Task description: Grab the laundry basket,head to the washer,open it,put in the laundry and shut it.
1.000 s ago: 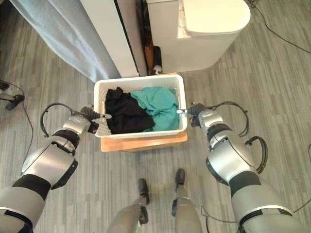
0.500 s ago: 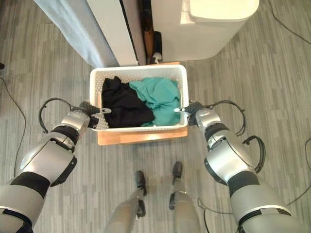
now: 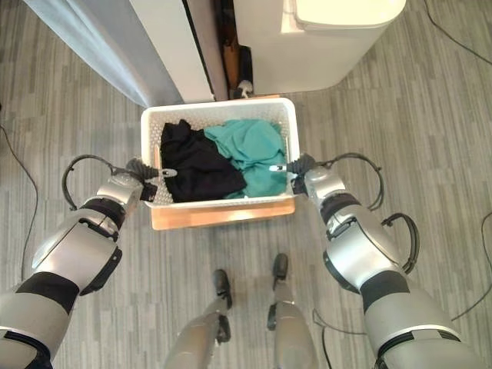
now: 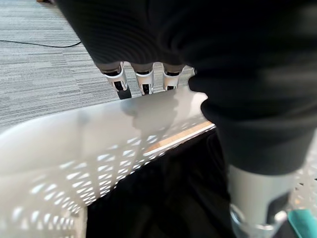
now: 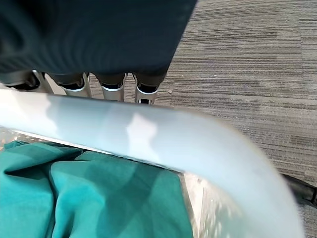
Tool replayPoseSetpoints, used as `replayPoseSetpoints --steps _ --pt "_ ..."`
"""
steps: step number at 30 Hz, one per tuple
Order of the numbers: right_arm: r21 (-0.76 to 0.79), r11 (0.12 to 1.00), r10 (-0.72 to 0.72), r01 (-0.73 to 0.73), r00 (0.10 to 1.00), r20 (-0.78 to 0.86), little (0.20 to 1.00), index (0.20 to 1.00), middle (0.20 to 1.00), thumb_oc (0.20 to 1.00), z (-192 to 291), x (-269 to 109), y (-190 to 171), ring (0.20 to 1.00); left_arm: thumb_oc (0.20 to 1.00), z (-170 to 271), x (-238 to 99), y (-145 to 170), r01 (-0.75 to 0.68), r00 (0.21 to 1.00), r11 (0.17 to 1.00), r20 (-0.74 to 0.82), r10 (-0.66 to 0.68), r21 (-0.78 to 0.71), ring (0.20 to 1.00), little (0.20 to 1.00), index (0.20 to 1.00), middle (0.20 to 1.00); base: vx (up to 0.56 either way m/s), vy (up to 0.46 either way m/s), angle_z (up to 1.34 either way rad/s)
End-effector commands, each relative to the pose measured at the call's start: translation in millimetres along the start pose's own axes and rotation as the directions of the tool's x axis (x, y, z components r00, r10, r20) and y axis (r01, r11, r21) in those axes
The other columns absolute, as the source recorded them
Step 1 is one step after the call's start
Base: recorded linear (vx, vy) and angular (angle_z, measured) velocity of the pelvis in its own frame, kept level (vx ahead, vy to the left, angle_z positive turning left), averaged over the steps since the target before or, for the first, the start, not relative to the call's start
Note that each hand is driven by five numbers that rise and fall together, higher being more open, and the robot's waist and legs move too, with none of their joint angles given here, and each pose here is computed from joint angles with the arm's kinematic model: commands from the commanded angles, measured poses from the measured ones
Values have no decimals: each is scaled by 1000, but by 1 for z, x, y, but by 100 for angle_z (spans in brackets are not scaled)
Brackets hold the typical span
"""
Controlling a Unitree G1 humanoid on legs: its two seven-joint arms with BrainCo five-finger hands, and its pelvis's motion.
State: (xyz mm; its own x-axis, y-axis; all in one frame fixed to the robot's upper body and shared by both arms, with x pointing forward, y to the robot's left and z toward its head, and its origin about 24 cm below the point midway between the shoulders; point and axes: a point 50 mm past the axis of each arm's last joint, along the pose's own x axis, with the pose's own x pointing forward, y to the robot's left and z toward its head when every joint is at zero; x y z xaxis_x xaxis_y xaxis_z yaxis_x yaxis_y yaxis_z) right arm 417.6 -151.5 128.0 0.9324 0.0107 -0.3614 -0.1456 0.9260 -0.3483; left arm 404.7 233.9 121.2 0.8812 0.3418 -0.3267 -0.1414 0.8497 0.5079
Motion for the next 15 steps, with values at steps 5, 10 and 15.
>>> replayPoseSetpoints --steps 5,10,15 --pt "-54 999 0 10 985 173 1000 1000 1000 1000 67 -8 9 1000 1000 58 -8 28 -76 984 996 157 82 -42 1000 1000 1000 1000 0 0 0" --pt "-51 999 -4 14 982 188 1000 1000 1000 1000 71 -9 10 1000 1000 57 -8 30 -77 985 995 152 86 -59 1000 1000 1000 1000 0 0 0" --pt "-50 999 1 10 976 219 1000 1000 1000 1000 77 -10 14 1000 1000 62 -9 28 -78 981 995 174 88 -67 1000 1000 1000 1000 0 0 0"
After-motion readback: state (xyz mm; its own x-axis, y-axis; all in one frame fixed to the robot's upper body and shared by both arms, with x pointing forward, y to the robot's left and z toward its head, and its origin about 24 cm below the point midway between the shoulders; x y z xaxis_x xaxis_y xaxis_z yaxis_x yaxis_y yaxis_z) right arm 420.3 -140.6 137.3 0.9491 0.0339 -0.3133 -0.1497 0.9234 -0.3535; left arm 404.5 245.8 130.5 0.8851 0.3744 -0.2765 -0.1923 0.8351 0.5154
